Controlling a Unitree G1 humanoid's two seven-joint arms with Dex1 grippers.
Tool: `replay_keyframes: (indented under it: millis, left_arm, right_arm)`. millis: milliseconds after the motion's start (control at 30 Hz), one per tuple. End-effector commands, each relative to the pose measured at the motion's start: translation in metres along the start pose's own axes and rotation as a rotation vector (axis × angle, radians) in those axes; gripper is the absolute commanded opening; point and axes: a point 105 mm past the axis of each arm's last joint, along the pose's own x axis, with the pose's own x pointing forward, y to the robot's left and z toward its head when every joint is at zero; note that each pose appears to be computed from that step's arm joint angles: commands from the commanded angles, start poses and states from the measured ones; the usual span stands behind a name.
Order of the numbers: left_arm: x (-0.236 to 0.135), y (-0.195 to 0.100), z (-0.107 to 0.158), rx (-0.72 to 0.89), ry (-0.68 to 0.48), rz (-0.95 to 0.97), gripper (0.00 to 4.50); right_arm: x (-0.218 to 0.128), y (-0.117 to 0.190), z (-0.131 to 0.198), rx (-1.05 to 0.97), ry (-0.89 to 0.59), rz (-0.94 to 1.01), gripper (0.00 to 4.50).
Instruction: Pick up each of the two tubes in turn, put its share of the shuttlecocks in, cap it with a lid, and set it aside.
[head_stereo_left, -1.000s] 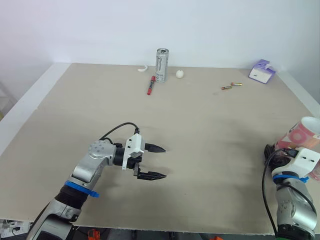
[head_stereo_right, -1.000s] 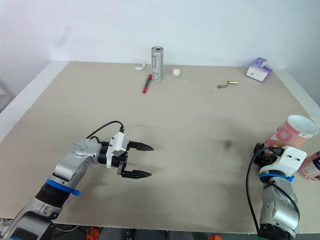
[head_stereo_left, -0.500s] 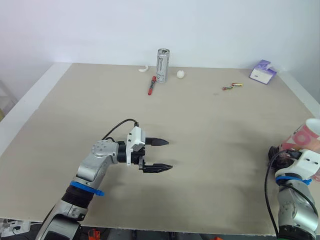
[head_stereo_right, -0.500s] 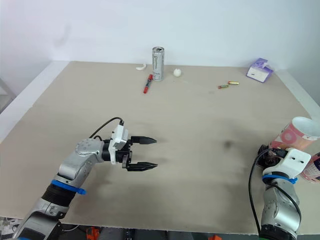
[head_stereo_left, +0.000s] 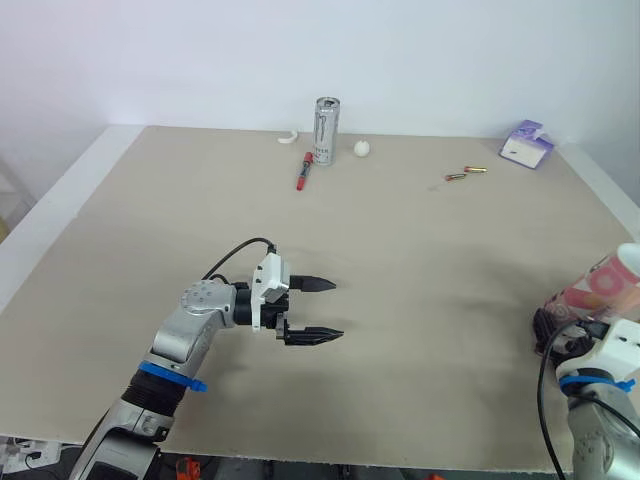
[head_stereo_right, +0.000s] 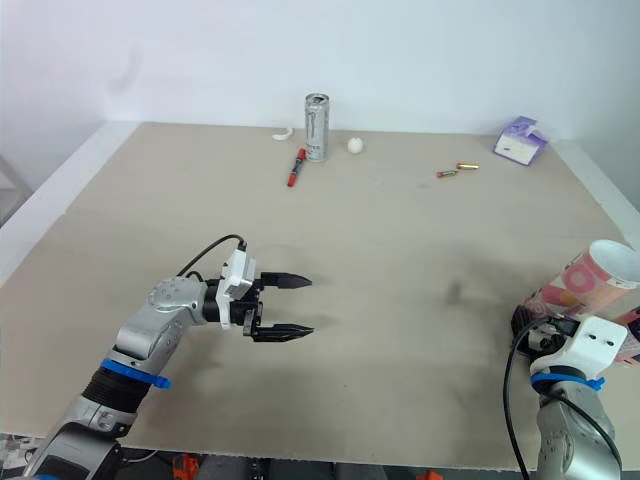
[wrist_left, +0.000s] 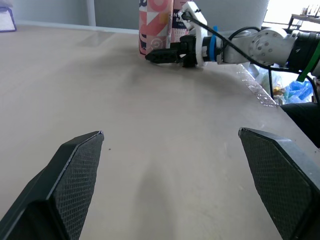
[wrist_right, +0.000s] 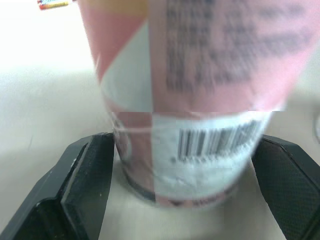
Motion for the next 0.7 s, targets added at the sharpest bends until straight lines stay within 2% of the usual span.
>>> replay_keyframes:
  millis: [33,233,333,400,467,600,700]
  left_arm:
    - [-0.005,0.006,0.008,0.047,-0.010,0.036,4.50]
    - [-0.014,0.013,0.002,0.063,0.034,0.074,4.50]
    - [-0.021,0.016,-0.001,0.073,0.062,0.089,4.50]
    - [-0.032,0.019,-0.005,0.079,0.101,0.111,4.50]
    - [-0.041,0.021,-0.009,0.082,0.133,0.131,4.50]
    - [-0.058,0.028,-0.016,0.098,0.199,0.182,4.50]
    - [-0.075,0.035,-0.015,0.121,0.237,0.240,4.50]
  right_arm:
    - [-0.025,0.005,0.006,-0.023,0.009,0.052,4.47]
    - [-0.047,0.029,0.014,-0.219,0.041,0.314,4.47]
    - [-0.061,0.045,0.018,-0.327,0.040,0.524,4.47]
    - [-0.074,0.072,0.024,-0.421,0.003,0.774,4.47]
    - [-0.079,0.096,0.028,-0.450,-0.039,0.938,4.47]
    - [-0.077,0.144,0.037,-0.407,-0.112,1.147,4.47]
    - [-0.070,0.161,0.037,-0.408,-0.117,1.227,4.47]
